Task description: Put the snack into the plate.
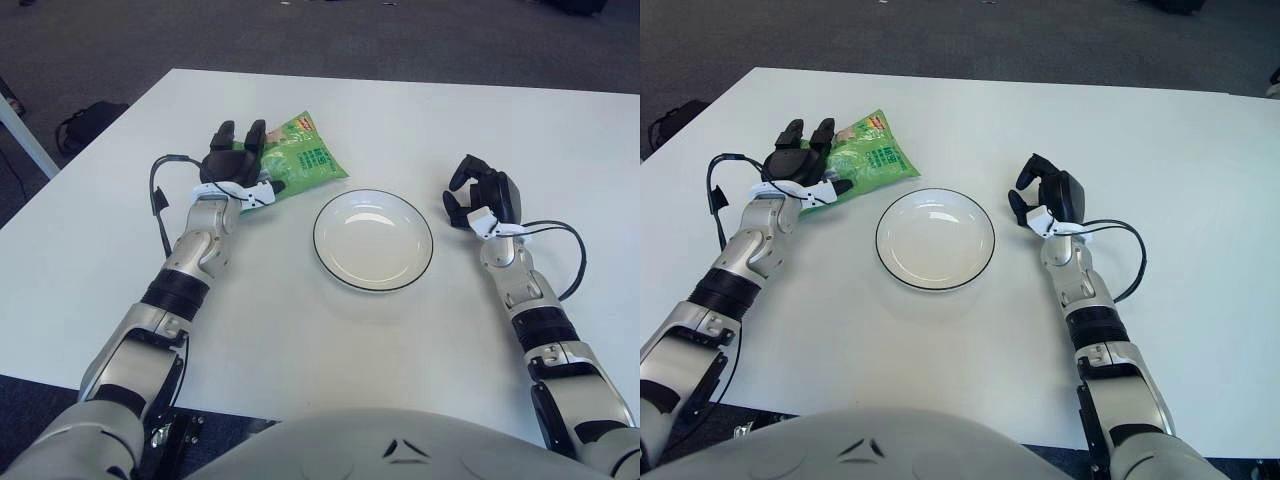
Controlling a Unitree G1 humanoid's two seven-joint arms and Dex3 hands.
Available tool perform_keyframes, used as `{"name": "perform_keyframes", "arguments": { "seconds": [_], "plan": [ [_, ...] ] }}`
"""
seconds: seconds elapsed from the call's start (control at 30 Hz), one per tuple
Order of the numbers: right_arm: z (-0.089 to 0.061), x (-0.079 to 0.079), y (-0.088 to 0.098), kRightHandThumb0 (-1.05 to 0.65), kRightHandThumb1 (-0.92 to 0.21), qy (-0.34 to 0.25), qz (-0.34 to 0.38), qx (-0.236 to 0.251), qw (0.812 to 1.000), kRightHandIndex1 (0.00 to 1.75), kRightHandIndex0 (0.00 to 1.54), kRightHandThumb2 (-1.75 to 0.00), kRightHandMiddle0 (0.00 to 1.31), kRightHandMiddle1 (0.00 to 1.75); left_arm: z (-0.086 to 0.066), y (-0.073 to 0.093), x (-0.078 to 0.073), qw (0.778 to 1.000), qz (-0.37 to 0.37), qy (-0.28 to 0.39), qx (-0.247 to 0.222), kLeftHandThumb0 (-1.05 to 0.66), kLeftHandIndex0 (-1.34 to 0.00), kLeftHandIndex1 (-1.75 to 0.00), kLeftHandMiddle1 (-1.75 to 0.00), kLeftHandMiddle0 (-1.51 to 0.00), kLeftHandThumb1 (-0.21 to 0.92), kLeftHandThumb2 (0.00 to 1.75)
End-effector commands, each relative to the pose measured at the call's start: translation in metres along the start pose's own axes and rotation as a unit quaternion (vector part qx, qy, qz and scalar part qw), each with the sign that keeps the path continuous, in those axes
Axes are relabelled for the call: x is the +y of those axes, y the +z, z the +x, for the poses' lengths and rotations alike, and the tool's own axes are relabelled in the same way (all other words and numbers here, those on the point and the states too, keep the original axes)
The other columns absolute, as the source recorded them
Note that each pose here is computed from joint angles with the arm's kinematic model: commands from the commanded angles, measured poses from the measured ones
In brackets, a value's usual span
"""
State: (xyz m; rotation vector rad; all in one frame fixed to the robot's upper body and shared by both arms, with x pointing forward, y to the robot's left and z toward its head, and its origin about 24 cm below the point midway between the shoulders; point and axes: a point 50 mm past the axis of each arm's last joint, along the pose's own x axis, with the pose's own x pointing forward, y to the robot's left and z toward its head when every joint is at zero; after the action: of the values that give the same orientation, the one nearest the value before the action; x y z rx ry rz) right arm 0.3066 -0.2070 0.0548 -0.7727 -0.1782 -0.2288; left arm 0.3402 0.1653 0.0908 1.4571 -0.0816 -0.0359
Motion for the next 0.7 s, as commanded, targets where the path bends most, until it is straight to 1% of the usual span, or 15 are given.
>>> {"name": "perform_keyframes", "arguments": {
  "seconds": [0.0, 0.17, 0.47, 0.67],
  "plan": [
    [-0.033, 0.021, -0.032, -0.56, -0.16, 0.07, -0.03, 0.072, 0.995, 1.75, 1.32, -1.51, 0.75, 1.75, 0.005, 0.004, 0.001, 1.0, 0.0, 0.002, 0.003, -1.05, 0.0, 0.0, 0.0, 0.0, 0.92, 0.64],
    [-0.033, 0.021, -0.033, -0.56, -0.16, 0.074, -0.03, 0.069, 0.994, 1.75, 1.32, -1.5, 0.75, 1.75, 0.008, 0.017, 0.002, 1.0, -0.003, -0.007, 0.002, -1.05, 0.0, 0.0, 0.0, 0.0, 0.92, 0.67],
    [-0.034, 0.02, -0.033, -0.55, -0.17, 0.076, -0.028, 0.069, 0.994, 1.75, 1.32, -1.49, 0.74, 1.75, 0.011, 0.024, 0.002, 1.0, -0.012, -0.02, -0.003, -1.05, 0.0, 0.0, 0.0, 0.0, 0.92, 0.69],
    [-0.034, 0.02, -0.033, -0.55, -0.18, 0.077, -0.032, 0.063, 0.994, 1.75, 1.32, -1.49, 0.74, 1.75, 0.019, 0.03, -0.007, 0.999, -0.025, -0.044, -0.006, -1.05, 0.0, 0.0, 0.0, 0.0, 0.92, 0.65]
  ]
}}
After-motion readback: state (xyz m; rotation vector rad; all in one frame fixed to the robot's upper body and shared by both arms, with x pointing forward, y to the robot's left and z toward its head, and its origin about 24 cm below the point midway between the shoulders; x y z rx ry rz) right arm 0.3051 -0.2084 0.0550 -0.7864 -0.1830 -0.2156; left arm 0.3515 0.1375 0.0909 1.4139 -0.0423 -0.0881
